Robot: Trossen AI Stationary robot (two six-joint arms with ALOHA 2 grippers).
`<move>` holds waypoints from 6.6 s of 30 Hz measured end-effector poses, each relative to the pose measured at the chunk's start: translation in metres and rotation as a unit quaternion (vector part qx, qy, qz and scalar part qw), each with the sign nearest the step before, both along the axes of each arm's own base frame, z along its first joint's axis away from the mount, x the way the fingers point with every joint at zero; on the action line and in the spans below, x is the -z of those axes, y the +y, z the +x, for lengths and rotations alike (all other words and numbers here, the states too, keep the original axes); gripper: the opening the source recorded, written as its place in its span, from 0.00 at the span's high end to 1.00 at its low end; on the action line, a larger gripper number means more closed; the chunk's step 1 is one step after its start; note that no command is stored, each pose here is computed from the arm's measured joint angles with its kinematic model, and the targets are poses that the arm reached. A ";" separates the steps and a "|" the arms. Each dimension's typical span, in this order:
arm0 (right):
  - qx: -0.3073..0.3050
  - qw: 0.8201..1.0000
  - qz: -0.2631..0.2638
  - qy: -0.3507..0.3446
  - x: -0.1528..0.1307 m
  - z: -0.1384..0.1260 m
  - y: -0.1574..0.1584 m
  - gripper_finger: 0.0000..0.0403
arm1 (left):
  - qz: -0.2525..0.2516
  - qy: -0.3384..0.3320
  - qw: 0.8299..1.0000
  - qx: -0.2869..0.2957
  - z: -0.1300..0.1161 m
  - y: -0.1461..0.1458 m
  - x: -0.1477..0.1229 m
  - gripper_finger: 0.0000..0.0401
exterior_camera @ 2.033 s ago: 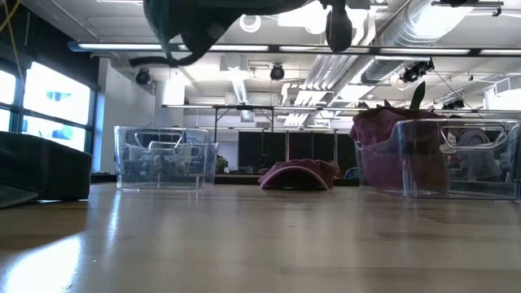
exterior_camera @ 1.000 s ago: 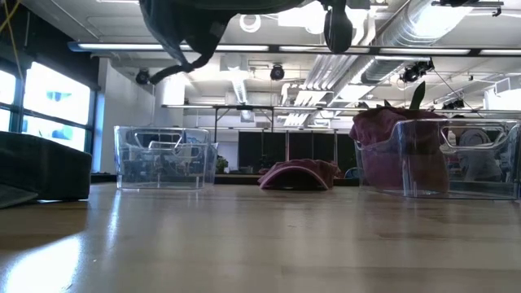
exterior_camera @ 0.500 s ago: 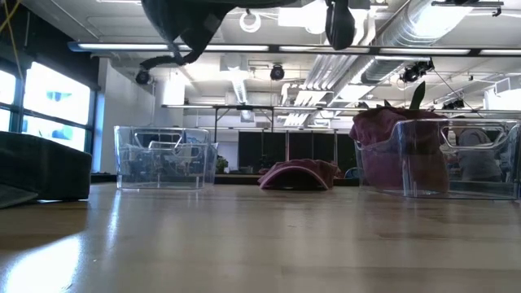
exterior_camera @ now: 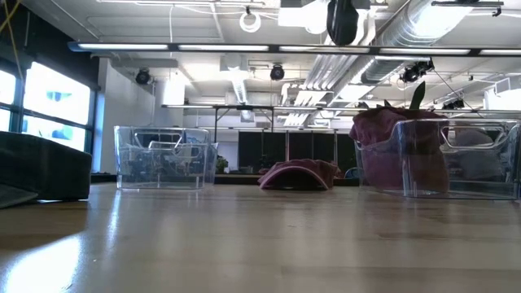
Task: Pick & Place hat
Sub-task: Put the right green cap into the left transparent bin, then put the red cap into the right transparent bin
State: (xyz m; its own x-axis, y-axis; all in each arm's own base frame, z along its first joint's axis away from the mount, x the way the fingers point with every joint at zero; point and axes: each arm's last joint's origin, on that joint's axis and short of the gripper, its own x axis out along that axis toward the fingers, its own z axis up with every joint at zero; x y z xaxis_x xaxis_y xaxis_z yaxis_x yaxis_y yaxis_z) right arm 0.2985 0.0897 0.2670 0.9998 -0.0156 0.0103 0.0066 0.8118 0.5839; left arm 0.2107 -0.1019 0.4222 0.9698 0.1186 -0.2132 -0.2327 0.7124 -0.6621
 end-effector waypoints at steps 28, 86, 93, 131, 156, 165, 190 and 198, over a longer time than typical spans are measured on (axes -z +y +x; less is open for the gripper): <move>-0.178 0.967 -0.009 0.180 0.005 -0.035 -0.001 0.47 | 0.107 0.037 0.984 0.141 -0.040 0.022 -0.063 0.99; 0.135 0.978 0.074 0.139 -0.005 -0.047 -0.011 0.47 | 0.390 0.611 0.672 0.149 0.041 0.280 0.095 0.99; 0.118 0.980 0.062 0.146 -0.004 -0.046 -0.012 0.47 | 0.401 0.607 0.679 0.100 0.041 0.297 0.114 0.86; 0.034 0.988 -0.025 0.148 -0.035 -0.077 -0.043 0.47 | 0.108 0.495 0.861 -0.044 -0.040 0.258 0.024 0.42; -0.065 0.970 -0.021 0.233 -0.018 -0.069 -0.101 0.47 | -0.147 0.425 0.893 -0.008 0.014 0.014 0.098 0.42; -0.117 0.906 -0.203 0.353 0.004 -0.006 -0.118 0.46 | -0.186 0.291 0.938 0.004 0.039 0.005 0.135 0.42; 0.008 0.660 -0.458 0.596 0.108 0.080 -0.173 0.33 | -0.054 0.365 0.926 0.080 0.023 0.011 0.119 0.42; 0.056 0.634 -0.457 0.622 0.124 0.081 -0.193 0.51 | -0.054 0.366 0.925 0.088 0.023 0.011 0.119 0.42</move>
State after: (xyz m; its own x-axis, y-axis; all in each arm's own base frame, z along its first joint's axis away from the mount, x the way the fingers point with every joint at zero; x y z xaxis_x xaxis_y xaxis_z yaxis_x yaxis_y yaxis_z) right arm 0.3794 -0.1035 0.1425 0.2367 -0.6428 -0.7285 0.0885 0.7610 -0.6427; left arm 0.2333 -0.0908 0.3032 0.5640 -0.0883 -0.8210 -0.5328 0.7206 -0.4436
